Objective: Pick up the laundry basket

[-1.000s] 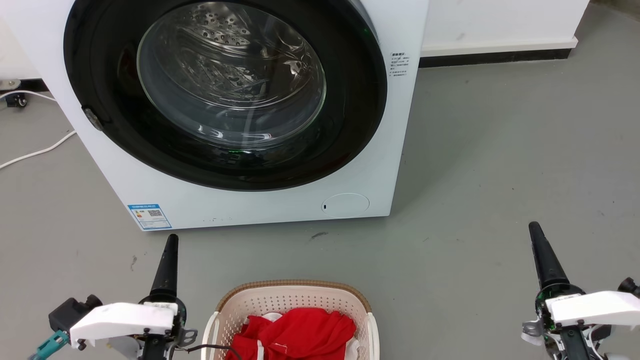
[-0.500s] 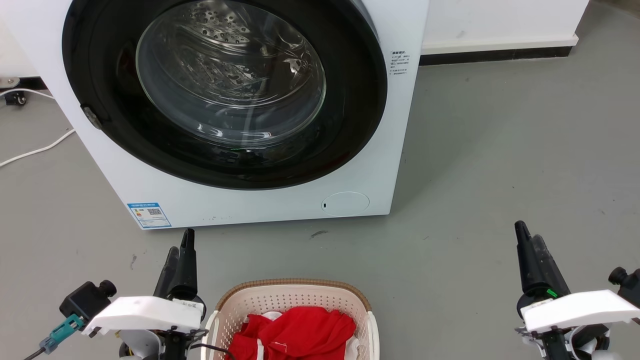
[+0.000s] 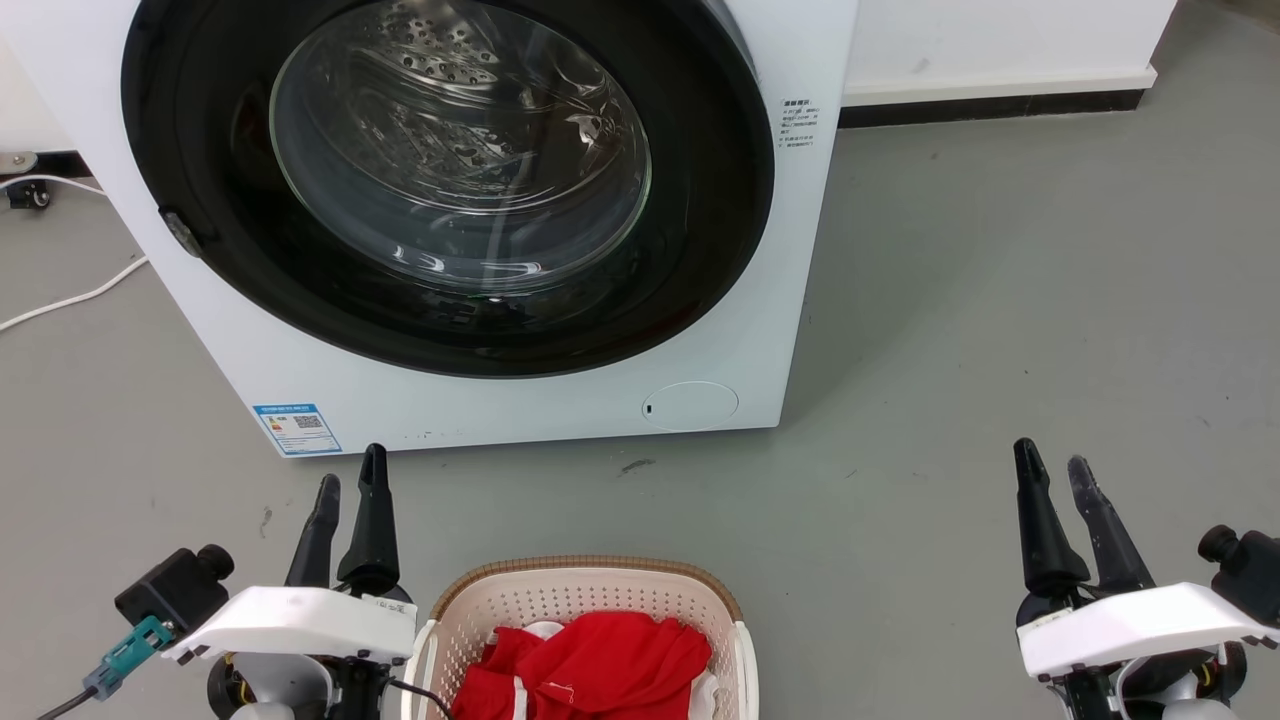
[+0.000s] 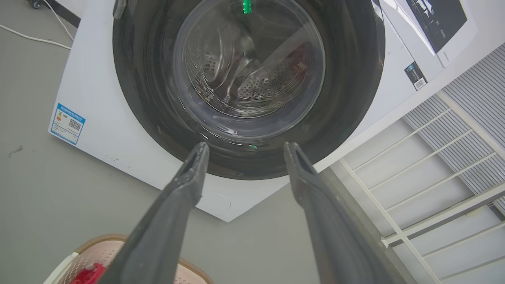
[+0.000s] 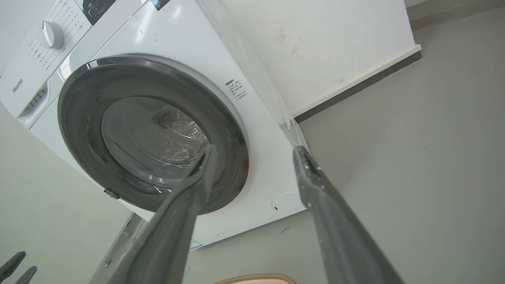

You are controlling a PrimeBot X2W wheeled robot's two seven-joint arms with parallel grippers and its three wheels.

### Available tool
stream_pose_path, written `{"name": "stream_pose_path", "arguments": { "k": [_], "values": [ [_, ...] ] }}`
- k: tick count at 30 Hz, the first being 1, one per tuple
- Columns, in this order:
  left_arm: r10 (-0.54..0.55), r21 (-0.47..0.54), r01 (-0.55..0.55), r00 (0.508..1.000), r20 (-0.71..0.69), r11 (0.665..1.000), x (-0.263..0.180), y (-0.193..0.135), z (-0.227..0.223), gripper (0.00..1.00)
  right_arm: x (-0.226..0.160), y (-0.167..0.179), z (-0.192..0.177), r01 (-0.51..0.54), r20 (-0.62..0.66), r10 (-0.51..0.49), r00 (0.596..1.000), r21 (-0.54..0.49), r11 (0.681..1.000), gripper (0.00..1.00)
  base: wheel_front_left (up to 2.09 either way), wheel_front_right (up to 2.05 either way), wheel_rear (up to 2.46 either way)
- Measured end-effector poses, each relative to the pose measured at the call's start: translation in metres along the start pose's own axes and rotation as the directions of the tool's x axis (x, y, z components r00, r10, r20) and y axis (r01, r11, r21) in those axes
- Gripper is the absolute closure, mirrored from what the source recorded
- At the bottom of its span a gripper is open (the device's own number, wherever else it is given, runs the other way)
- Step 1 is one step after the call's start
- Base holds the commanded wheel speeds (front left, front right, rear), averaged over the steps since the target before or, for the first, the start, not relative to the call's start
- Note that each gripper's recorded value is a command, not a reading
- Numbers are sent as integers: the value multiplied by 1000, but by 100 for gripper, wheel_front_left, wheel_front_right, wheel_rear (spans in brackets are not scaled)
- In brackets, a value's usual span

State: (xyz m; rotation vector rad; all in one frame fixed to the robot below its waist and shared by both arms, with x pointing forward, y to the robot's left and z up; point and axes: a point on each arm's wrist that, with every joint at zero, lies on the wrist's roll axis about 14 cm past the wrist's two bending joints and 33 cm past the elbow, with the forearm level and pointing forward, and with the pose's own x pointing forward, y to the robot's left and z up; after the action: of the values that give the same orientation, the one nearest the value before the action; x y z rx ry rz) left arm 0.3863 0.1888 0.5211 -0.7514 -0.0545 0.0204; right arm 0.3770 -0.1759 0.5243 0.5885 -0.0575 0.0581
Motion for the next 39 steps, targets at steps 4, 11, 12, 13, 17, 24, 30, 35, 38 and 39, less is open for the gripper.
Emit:
{"name": "stream_pose_path", "arguments": {
  "k": [4, 11, 12, 13, 17, 24, 30, 35, 38, 39],
  "values": [
    [-10, 51, 10, 1000, 11, 999, 0, -2, 2, 0, 0, 3, 2, -12, 10, 13, 1000, -55, 998, 0, 0, 0, 0],
    [-23, 139, 20, 1000, 21, 990, -2, -4, 3, 0, -5, 3, -2, -18, 2, 19, 1000, -151, 988, 0, 0, 0, 0],
    [-25, 151, 22, 999, 21, 988, -2, -5, 3, 0, -5, 3, -2, -20, 2, 21, 1000, -163, 986, 0, 0, 0, 0],
    [-28, 163, 25, 999, 20, 986, -2, -5, 2, 0, -5, 4, -2, -23, 0, 23, 1000, -177, 984, 0, 0, 0, 0],
    [-35, 202, 31, 999, 21, 979, -3, -6, 1, 0, -5, 6, -1, -32, 7, 34, 999, -223, 974, 0, 0, 0, 0],
    [-43, 278, 34, 999, 26, 960, -5, -6, 1, 0, -6, 13, -1, -57, 10, 63, 998, -298, 953, 0, 0, 0, 0],
    [-50, 337, 36, 998, 31, 941, -7, -5, 2, 0, -8, 14, -3, -67, 4, 73, 997, -358, 931, 0, 0, 0, 0],
    [-58, 380, 40, 998, 36, 924, -7, -6, 3, 0, -9, 15, -4, -74, 2, 82, 997, -403, 912, 0, 0, 0, 0],
    [-66, 406, 45, 997, 39, 913, -7, -8, 3, 0, -9, 16, -4, -79, 2, 88, 996, -427, 901, 0, 0, 0, 0],
    [-68, 414, 46, 997, 39, 909, -7, -8, 3, 0, -9, 16, -4, -79, 4, 89, 996, -433, 898, 0, 0, 0, 0]
  ]
}}
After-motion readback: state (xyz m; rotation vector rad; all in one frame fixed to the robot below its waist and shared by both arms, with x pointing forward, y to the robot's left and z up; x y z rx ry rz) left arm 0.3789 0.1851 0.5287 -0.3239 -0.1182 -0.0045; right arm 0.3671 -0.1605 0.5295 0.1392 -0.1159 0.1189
